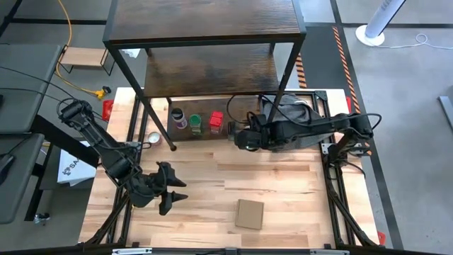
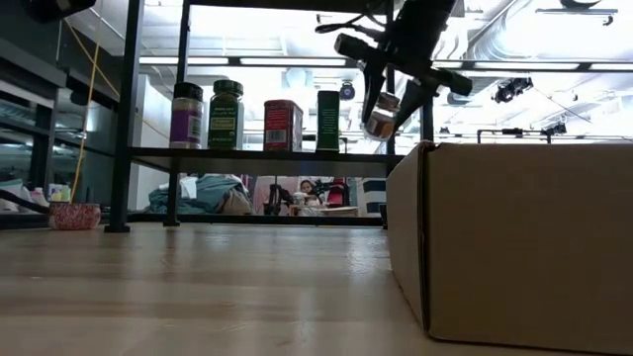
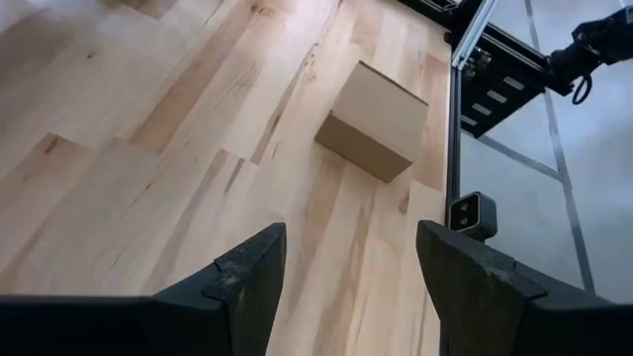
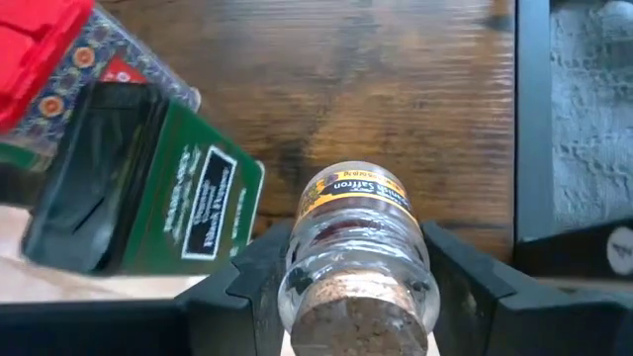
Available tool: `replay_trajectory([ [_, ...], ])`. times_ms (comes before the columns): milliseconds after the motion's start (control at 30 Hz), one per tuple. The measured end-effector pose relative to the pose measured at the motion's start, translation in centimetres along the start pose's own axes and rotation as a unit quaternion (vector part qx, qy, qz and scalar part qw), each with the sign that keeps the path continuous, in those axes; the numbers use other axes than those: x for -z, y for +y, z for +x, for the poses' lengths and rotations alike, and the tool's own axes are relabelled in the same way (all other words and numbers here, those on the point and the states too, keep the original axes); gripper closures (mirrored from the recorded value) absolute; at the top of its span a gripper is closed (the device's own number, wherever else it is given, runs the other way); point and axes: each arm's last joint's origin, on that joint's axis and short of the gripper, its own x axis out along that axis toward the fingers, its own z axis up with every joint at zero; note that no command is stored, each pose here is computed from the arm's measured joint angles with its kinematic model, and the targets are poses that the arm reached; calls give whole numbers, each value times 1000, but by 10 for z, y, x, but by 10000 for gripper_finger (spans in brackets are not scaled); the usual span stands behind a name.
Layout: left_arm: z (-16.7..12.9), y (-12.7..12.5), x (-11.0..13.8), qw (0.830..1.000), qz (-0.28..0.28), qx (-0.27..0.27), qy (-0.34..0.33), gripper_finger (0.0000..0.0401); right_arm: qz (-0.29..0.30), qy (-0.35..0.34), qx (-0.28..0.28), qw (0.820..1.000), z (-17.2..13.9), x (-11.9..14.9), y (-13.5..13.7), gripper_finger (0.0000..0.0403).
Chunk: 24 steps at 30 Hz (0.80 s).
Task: Shelf spices
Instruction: Put the brown seasoning bottle on the shelf
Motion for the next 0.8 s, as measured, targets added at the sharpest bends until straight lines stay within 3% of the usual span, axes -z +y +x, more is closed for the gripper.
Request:
replay_trajectory([
  [167,0,0,0,1000,-19,0,-2,179,10,10,5,1000,10,-7,0,230],
  [433,-1,-1,1,999,-33,1,-7,179,-14,-21,24,999,22,-4,2,147],
  [667,-1,-2,0,999,-46,1,-13,179,-6,-93,36,995,24,-8,4,139],
  [800,-1,-2,-1,998,-52,3,-19,179,-10,-72,26,997,20,-10,3,138],
])
